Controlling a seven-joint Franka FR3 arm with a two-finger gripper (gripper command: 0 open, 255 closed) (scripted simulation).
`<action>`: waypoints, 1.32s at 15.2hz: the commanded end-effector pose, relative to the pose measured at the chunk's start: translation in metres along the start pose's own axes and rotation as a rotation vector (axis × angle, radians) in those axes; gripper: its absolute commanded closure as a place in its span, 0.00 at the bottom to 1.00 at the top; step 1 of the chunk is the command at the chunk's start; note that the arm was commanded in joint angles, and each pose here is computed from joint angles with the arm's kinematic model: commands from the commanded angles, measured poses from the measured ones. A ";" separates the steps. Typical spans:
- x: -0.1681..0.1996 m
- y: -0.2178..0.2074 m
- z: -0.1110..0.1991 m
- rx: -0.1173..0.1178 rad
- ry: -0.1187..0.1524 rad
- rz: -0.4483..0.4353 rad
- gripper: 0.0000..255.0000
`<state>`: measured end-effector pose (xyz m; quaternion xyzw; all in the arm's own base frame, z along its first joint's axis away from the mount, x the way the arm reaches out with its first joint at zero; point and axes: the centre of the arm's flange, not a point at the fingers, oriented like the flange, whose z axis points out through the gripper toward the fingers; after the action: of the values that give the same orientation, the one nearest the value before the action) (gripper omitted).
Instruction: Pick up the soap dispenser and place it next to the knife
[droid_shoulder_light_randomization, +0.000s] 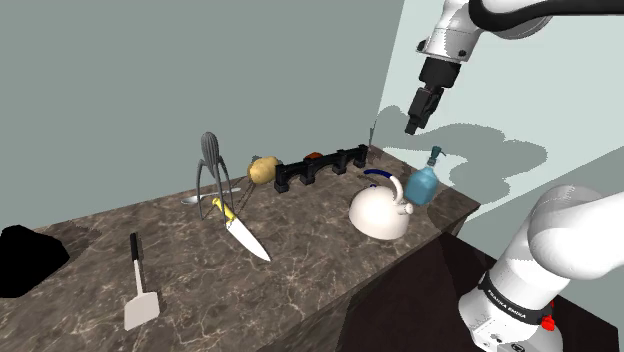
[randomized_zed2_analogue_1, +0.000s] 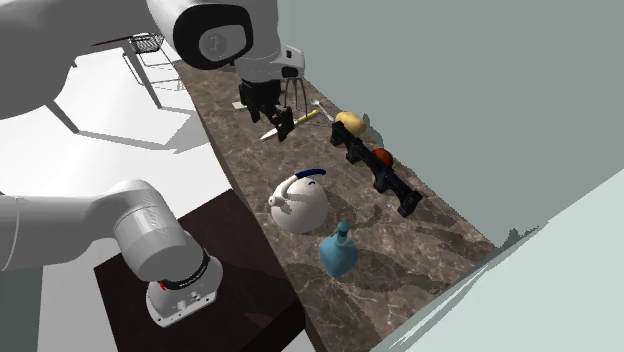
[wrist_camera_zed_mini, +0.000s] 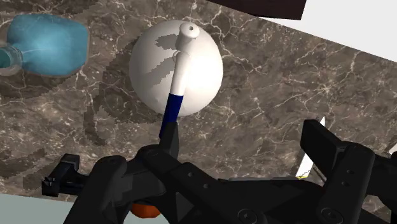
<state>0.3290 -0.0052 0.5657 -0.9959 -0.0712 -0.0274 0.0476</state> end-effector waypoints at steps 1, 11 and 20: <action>0.000 0.000 0.000 0.000 0.000 0.000 0.00; -0.017 0.130 0.033 0.018 0.007 0.027 0.00; -0.035 0.245 0.064 0.034 0.014 0.052 0.00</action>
<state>0.3338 -0.2306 0.4863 -0.9963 -0.0466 -0.0317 0.0655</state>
